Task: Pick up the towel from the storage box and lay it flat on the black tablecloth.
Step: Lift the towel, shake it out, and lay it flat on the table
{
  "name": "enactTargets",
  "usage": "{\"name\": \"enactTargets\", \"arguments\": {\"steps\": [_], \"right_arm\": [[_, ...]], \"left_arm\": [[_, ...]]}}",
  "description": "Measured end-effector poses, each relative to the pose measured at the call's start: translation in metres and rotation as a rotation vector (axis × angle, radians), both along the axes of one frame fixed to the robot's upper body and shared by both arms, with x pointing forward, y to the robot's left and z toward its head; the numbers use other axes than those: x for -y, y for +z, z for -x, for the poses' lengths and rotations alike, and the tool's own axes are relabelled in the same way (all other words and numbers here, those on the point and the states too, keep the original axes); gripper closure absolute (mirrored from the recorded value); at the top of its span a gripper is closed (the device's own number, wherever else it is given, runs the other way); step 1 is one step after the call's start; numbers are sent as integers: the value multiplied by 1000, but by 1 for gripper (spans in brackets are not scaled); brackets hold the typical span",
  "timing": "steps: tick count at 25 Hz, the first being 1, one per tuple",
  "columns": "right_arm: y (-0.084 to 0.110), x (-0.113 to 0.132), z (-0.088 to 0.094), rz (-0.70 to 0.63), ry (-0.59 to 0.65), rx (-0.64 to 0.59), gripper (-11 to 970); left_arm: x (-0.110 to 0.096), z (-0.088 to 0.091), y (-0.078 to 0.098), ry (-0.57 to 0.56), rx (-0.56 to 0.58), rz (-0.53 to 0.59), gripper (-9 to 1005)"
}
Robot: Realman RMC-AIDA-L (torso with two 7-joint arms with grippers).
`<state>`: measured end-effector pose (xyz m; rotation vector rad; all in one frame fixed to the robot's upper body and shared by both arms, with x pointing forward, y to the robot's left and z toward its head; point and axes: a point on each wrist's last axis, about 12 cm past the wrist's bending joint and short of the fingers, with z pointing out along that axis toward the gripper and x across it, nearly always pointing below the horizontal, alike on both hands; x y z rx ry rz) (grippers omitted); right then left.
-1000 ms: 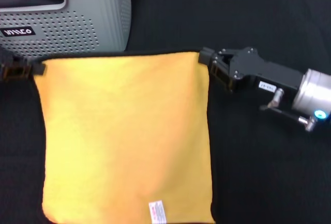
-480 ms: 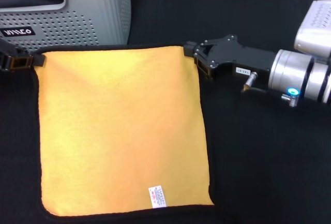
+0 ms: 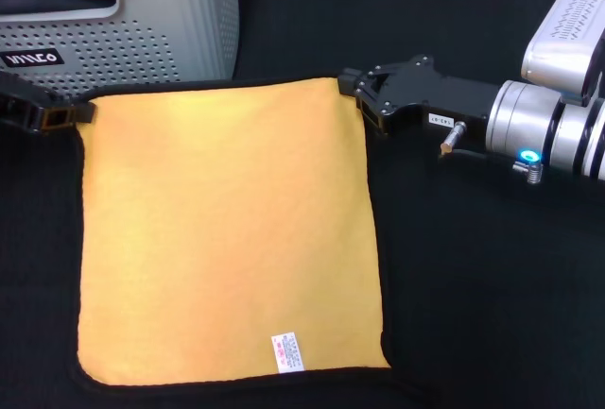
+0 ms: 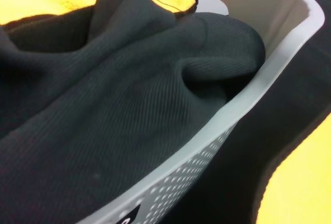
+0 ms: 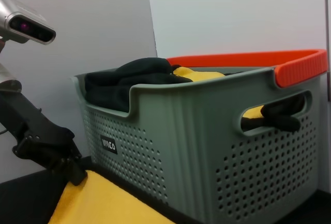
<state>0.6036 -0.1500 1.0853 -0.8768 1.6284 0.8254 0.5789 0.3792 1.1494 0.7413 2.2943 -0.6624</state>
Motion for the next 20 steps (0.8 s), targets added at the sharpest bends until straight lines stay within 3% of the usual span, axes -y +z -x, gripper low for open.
{"name": "enactTargets", "arguments": {"steps": [11,20], "right_arm": [[-5,-2,2,36,10,-11,897],[-5,0,-4,54,-42,-8,894]], "left_arm": [[14,1,-12,-5,-6,19,965],[11,0,-19,45,-7,-6,910]]}}
